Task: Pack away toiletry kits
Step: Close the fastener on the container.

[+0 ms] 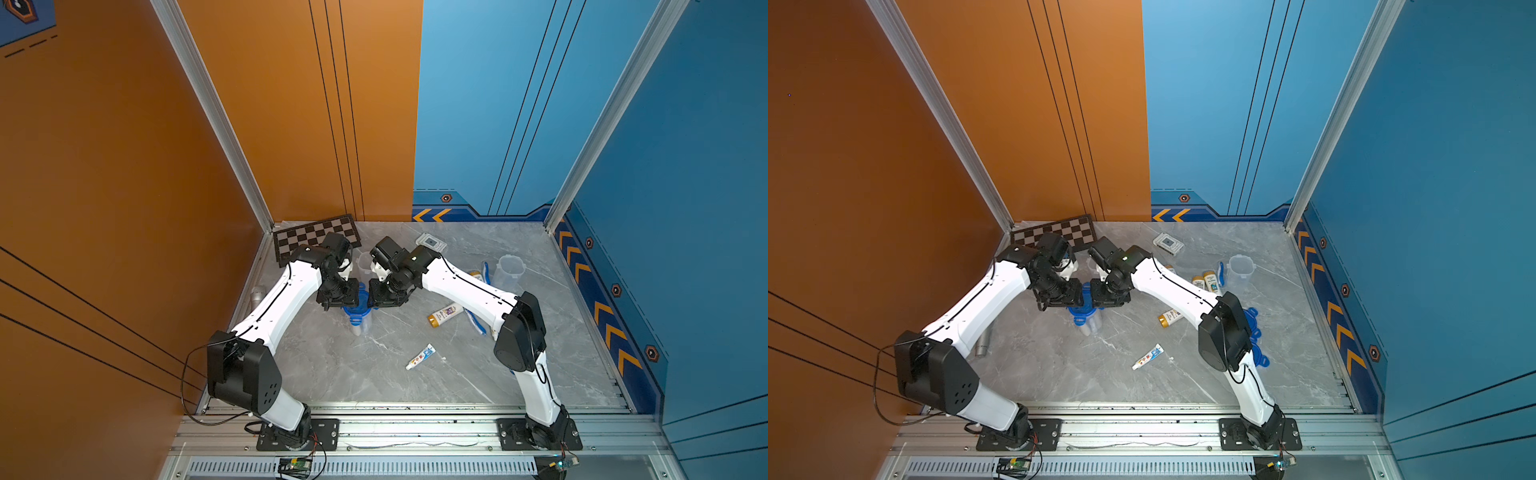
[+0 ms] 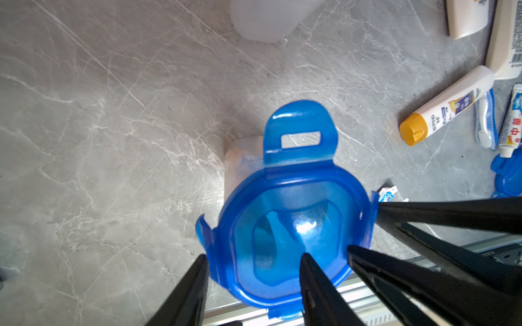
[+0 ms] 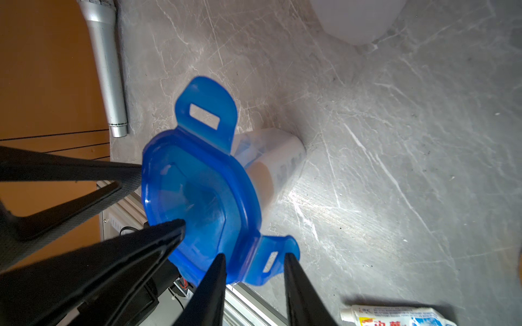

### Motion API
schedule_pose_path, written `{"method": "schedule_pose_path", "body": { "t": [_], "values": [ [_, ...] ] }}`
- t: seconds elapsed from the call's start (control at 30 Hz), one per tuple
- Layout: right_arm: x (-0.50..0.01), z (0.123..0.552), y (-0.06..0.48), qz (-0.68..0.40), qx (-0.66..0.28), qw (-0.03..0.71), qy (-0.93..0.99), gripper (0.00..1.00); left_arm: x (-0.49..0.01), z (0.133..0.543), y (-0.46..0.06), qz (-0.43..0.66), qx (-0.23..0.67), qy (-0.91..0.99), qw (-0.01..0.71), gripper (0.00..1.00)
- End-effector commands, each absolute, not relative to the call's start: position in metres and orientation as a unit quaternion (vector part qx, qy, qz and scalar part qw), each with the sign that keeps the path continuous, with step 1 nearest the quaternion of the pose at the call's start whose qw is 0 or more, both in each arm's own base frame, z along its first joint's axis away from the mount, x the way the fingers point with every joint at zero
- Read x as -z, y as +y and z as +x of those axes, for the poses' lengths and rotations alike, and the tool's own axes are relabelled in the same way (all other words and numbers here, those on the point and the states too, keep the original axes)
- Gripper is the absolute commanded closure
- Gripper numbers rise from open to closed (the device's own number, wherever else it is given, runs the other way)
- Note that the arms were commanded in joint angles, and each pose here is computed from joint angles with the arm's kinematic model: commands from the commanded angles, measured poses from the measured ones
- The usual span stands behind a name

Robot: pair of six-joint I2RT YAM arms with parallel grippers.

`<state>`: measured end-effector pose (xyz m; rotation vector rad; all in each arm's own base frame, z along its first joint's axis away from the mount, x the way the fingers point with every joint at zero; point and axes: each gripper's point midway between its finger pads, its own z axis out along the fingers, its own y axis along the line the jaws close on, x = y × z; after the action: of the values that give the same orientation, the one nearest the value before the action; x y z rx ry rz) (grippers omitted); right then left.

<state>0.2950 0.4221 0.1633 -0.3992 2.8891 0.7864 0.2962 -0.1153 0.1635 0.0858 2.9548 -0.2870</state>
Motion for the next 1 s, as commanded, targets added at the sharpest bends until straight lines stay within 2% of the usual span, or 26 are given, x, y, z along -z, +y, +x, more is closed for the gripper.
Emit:
{"method": "schedule_pose_path", "body": {
  "t": [0.0,0.63,0.83,0.97],
  "values": [
    [-0.159,0.294,0.419,-0.136,-0.249,0.052,0.957,0.64,-0.159,0.281,-0.118,0.028,0.102,0.992,0.064,0.48],
    [-0.158,0.293,0.417,-0.140,-0.248,0.051,0.957,0.66,-0.180,0.295,-0.107,0.003,0.102,0.990,0.097,0.47],
    [-0.156,0.294,0.419,-0.140,-0.249,0.047,0.957,0.66,-0.169,0.298,-0.103,0.005,0.089,0.993,0.083,0.46],
    [-0.155,0.294,0.420,-0.139,-0.252,0.045,0.957,0.69,-0.165,0.293,-0.105,0.011,0.087,0.993,0.076,0.49]
  ]
}}
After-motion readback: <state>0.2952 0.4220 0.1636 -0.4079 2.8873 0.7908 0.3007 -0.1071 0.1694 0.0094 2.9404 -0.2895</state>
